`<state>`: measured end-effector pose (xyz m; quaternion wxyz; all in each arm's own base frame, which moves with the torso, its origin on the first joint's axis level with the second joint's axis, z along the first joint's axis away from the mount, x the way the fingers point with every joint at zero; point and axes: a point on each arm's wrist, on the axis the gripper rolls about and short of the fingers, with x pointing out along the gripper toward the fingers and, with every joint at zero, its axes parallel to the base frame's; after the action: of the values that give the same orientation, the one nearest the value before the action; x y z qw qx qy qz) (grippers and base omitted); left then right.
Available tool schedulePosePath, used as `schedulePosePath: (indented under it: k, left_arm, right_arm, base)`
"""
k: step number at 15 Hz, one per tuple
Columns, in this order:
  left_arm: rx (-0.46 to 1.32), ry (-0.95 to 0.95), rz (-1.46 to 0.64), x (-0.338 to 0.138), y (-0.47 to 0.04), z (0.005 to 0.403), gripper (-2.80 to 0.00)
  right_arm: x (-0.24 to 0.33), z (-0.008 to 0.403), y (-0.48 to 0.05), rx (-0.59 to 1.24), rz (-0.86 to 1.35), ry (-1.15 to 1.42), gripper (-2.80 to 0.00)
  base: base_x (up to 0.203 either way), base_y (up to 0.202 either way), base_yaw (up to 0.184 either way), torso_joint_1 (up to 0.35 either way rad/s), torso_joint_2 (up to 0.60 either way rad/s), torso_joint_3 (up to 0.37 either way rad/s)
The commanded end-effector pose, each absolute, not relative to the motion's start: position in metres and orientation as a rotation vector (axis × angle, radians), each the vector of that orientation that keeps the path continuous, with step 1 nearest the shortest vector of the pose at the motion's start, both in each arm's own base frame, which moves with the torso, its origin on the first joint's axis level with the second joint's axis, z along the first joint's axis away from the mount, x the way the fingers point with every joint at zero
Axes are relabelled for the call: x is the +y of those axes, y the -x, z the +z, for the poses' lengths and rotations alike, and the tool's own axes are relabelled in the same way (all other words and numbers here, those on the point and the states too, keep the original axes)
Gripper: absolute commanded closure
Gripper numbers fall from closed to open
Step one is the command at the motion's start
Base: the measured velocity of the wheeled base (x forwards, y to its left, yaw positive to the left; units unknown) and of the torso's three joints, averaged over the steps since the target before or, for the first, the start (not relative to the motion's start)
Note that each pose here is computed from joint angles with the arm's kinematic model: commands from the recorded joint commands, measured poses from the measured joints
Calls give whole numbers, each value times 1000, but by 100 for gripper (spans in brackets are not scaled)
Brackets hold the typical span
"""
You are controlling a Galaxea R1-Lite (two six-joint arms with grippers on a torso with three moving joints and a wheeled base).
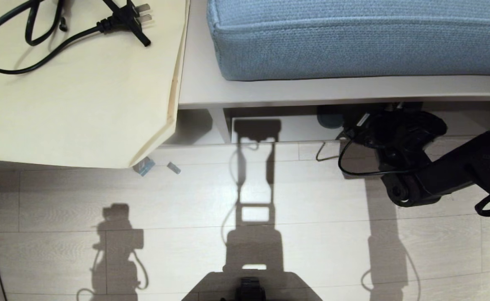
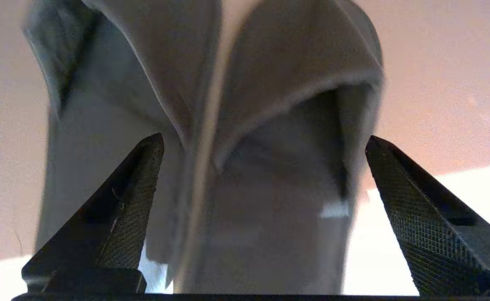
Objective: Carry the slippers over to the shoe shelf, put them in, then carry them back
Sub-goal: Pick up the slippers in the shoe cabinet
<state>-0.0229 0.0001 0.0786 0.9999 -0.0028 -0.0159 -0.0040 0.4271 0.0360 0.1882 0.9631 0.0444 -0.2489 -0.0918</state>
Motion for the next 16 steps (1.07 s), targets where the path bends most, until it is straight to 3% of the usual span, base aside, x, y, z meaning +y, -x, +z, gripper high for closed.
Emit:
schedulePosePath:
  k: [1,16]
  left_arm:
    - [-23,6,-8,0,22,76,0]
    - [-23,6,-8,0,22,76,0]
  right_arm:
    - [39,185,-439,-532,-181,-96,-280]
    - [52,191,-477,-649,-179,-100,-280]
  base:
    - [0,0,0,0,0,0]
    - [0,0,0,0,0,0]
